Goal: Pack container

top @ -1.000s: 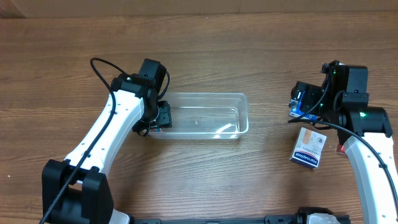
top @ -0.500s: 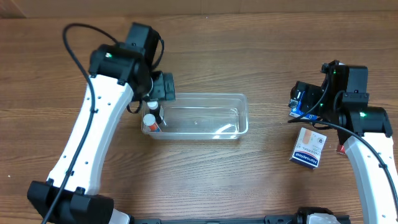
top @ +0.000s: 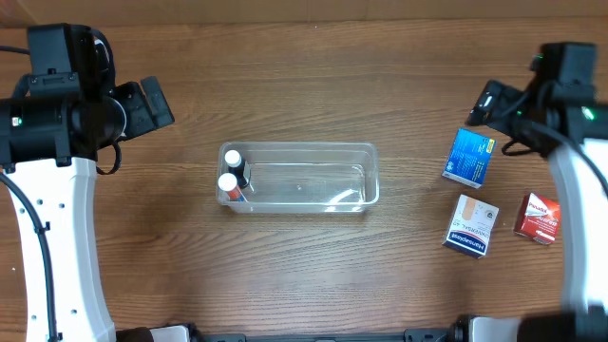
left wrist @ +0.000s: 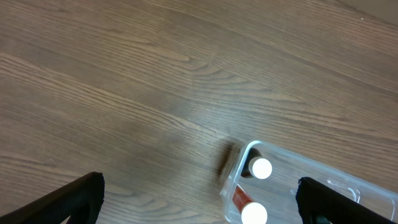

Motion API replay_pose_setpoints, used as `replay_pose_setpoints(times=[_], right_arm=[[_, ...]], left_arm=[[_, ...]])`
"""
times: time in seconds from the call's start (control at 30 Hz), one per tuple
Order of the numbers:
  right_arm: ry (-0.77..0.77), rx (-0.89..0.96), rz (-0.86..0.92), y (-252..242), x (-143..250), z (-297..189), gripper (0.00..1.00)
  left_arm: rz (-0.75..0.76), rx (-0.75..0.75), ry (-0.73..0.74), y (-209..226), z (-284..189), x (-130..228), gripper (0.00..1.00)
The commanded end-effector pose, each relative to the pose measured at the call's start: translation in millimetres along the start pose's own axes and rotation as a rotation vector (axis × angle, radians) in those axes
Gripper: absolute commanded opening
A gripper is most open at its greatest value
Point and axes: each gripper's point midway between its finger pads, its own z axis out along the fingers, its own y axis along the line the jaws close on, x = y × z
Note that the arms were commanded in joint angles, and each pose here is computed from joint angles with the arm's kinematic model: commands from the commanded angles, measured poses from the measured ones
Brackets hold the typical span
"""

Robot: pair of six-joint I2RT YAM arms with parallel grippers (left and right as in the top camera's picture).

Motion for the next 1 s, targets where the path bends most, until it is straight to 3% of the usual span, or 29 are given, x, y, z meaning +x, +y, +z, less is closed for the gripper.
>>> replay_pose_setpoints(times=[0.0,0.33,0.7,0.77,0.87,0.97], right_arm=[[0.174,0.061,0.013,-8.8,20.1,61.6,1.00],[0.431,0.144,-0.022,-20.4,69.4,154.1,1.00],[0.514,0.171,-0.031,-26.0,91.0,182.5,1.00],[0.515,0.172,-0.030,-26.2,91.1,182.5,0.94],[0.514,0.171,-0.030,-26.1,90.9,182.5,0.74],[0.514,0.172,-0.030,-26.1,91.0,182.5,0.70]], left_arm=[[0.039,0.041,-0.021,-6.1,-8.3,-4.6,1.00],[0.039,0.041,-0.020,-6.1,-8.2,-4.5,1.00],[0.039,0.040,-0.015,-5.8,-8.0,-3.2,1.00],[0.039,0.039,-0.013,-5.7,-8.0,-2.8,1.00],[0.039,0.039,-0.013,-5.7,-8.0,-2.7,1.00],[0.040,0.038,-0.010,-5.5,-8.0,-2.0,1.00]])
